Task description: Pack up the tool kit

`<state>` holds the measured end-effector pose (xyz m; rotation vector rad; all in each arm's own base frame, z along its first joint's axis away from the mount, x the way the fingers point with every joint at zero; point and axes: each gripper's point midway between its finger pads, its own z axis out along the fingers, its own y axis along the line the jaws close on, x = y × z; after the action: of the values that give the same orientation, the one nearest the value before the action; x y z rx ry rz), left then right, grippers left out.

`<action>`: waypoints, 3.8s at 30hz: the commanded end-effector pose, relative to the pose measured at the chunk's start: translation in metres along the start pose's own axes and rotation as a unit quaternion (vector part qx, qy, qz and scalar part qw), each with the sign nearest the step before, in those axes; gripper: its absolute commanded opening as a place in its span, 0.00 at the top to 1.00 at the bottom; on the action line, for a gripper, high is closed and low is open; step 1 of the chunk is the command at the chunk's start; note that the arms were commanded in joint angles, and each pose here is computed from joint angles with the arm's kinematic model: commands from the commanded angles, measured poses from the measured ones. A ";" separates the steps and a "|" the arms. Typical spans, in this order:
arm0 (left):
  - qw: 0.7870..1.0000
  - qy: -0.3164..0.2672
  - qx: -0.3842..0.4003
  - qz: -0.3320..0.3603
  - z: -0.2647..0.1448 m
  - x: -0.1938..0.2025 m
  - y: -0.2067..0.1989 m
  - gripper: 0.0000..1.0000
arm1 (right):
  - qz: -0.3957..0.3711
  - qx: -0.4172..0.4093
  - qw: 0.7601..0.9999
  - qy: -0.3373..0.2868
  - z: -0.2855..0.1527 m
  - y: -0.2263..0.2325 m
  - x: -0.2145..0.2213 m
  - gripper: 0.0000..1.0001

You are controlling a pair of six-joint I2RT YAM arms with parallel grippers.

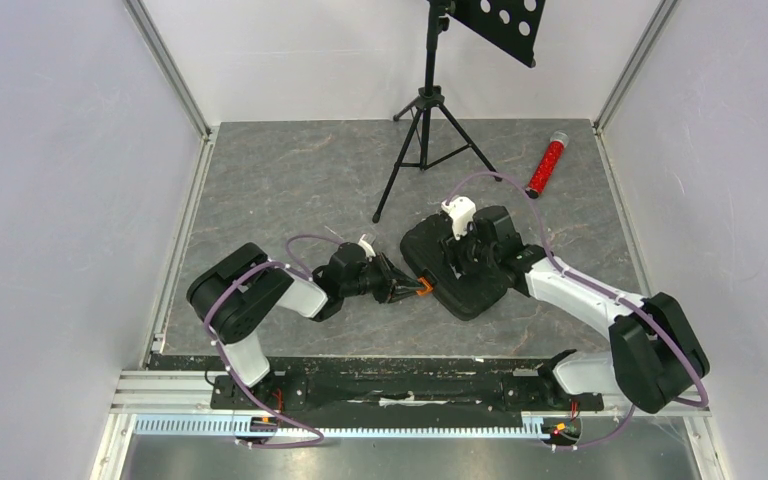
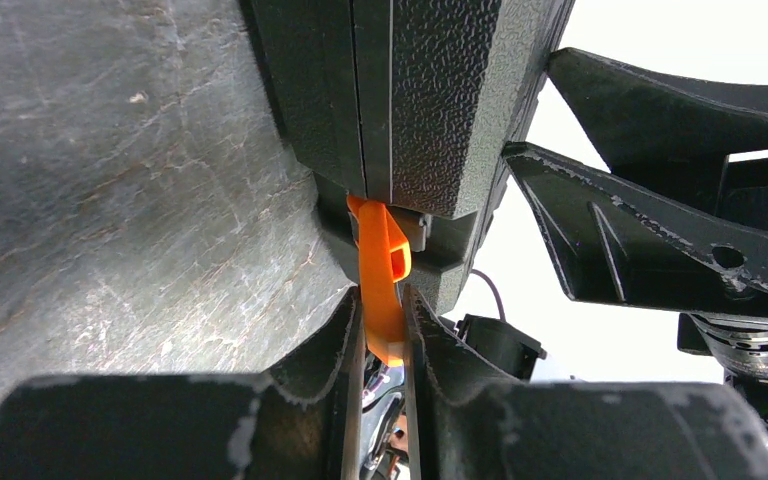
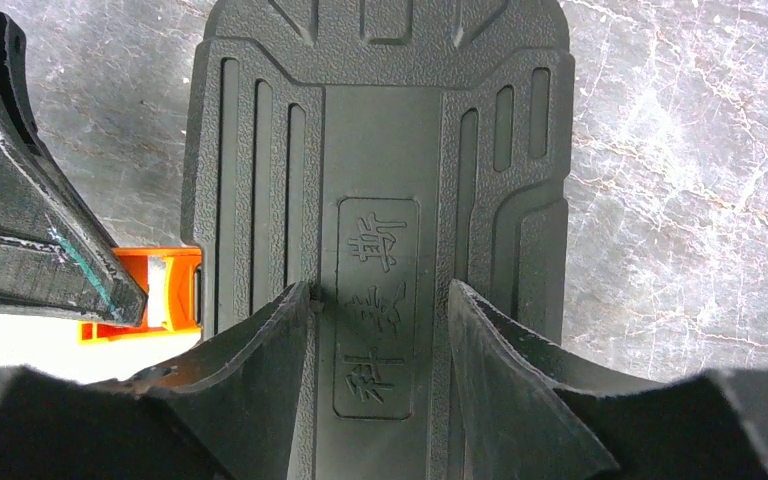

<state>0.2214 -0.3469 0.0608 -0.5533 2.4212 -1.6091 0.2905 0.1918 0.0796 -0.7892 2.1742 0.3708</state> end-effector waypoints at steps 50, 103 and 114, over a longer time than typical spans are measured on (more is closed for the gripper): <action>0.975 -0.065 -0.100 0.188 -0.012 -0.031 0.025 0.53 | -0.053 -0.068 0.995 0.053 0.000 0.036 0.032 0.48; 0.982 0.072 0.050 0.170 0.005 0.017 -0.029 0.55 | -0.050 -0.093 0.994 0.039 0.008 0.047 0.032 0.49; 0.985 0.043 -0.001 0.167 0.006 0.004 -0.022 0.56 | -0.118 -0.091 0.988 -0.029 -0.023 0.057 -0.003 0.02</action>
<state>0.2168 -0.3500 0.0542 -0.0769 2.4656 -1.4814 0.2621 0.2226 0.0900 -1.0316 2.0246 0.4582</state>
